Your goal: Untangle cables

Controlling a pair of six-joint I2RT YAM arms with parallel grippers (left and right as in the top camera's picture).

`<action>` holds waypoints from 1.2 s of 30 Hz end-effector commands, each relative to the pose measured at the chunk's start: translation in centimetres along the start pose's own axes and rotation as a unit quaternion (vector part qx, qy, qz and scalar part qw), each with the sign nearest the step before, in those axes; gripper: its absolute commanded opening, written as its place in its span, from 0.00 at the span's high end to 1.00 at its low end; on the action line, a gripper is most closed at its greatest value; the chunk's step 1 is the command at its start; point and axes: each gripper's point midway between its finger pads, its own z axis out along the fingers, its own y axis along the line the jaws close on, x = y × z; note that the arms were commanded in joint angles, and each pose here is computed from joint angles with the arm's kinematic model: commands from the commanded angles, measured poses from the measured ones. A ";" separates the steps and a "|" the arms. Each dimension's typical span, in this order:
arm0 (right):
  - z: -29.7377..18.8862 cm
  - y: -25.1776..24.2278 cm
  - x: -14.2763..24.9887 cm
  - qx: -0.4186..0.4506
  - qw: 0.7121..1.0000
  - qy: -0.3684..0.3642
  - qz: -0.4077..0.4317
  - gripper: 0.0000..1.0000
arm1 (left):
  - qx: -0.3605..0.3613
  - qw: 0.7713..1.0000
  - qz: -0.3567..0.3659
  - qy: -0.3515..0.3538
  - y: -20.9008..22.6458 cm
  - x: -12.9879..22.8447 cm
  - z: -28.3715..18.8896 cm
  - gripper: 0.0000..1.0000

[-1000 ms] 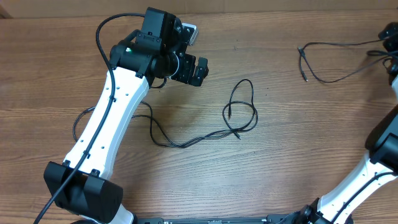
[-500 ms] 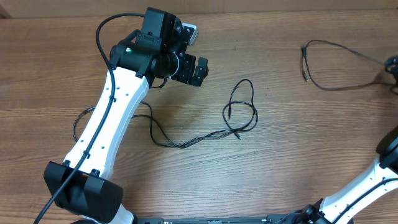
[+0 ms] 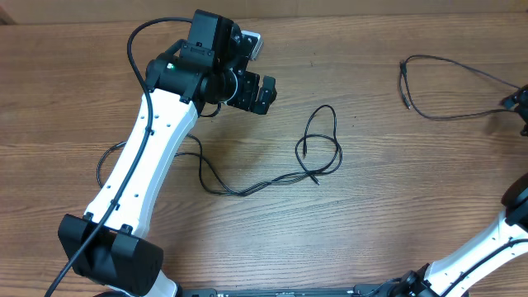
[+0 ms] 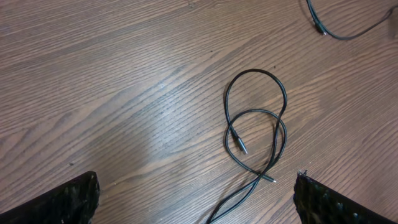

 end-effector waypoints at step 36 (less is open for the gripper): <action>-1.0 10.0 14.4 0.068 0.929 0.191 -0.309 0.00 | 0.001 1.000 0.015 -0.007 -0.3 -0.6 -0.2 0.00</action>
